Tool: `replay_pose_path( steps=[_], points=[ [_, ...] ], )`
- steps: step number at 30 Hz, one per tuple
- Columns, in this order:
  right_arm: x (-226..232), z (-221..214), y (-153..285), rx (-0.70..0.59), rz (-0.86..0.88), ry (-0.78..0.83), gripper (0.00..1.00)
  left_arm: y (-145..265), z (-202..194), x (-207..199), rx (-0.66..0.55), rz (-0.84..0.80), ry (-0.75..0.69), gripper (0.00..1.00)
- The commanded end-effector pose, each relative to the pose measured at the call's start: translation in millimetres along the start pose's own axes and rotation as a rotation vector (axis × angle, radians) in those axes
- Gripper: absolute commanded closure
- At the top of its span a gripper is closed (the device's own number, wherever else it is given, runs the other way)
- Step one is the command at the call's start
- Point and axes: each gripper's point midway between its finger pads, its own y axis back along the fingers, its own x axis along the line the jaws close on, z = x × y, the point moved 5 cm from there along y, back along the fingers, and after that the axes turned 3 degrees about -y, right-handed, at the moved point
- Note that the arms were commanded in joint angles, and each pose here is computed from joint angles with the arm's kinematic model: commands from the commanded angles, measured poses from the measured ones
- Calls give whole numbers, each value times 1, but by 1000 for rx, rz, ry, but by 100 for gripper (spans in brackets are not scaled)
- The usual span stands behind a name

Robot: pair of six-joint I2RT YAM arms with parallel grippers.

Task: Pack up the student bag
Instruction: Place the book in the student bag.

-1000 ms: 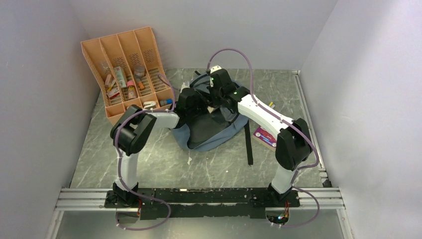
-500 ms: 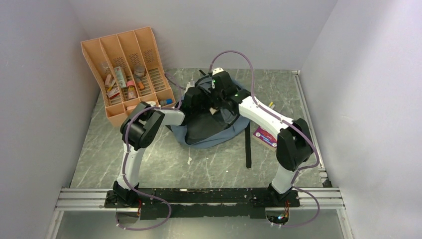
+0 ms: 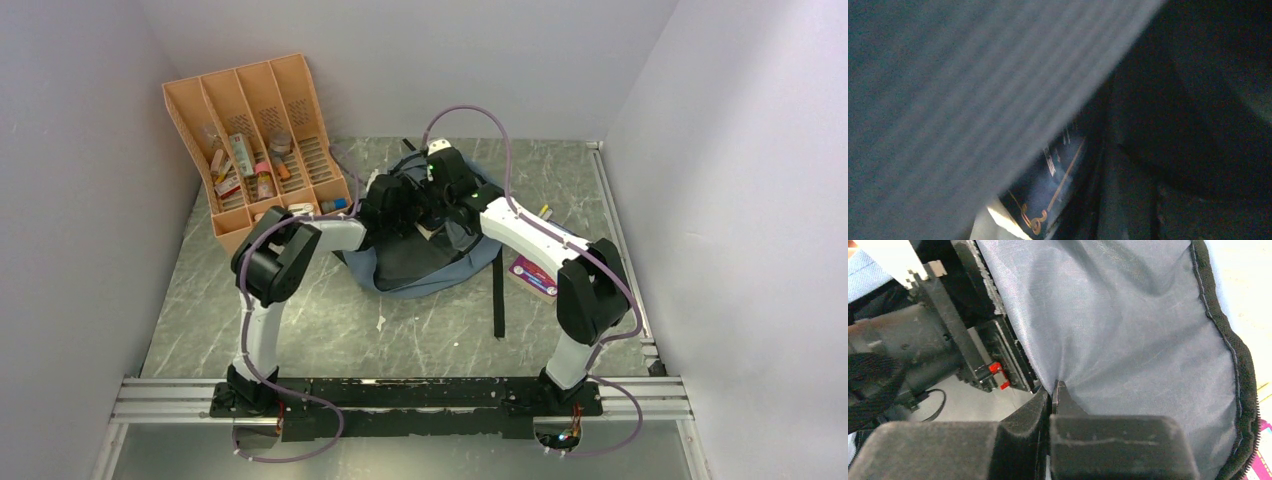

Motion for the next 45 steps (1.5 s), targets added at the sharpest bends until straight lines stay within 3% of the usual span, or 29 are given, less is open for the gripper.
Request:
replay_pose_path(
  steps=[1,7,18,27,30,37,45],
  points=[
    [-1,2,9,-17,-11,5,100,28,16,-29,-32,-19,-19,2],
    [-3,-4,6,-4,-22,10,100,39,17,-22,-16,93,-40,2],
    [-3,-8,1,8,-30,12,100,88,12,-13,4,129,-40,2],
    [-1,-20,0,40,-16,8,99,130,3,17,75,261,-169,10],
    [-2,-26,-1,57,-15,11,97,151,-1,26,81,263,-190,20],
    [17,-35,1,95,145,34,77,203,12,24,-7,258,-271,24],
    [34,-31,16,65,316,26,58,228,40,-21,-140,46,-539,16]
  ],
)
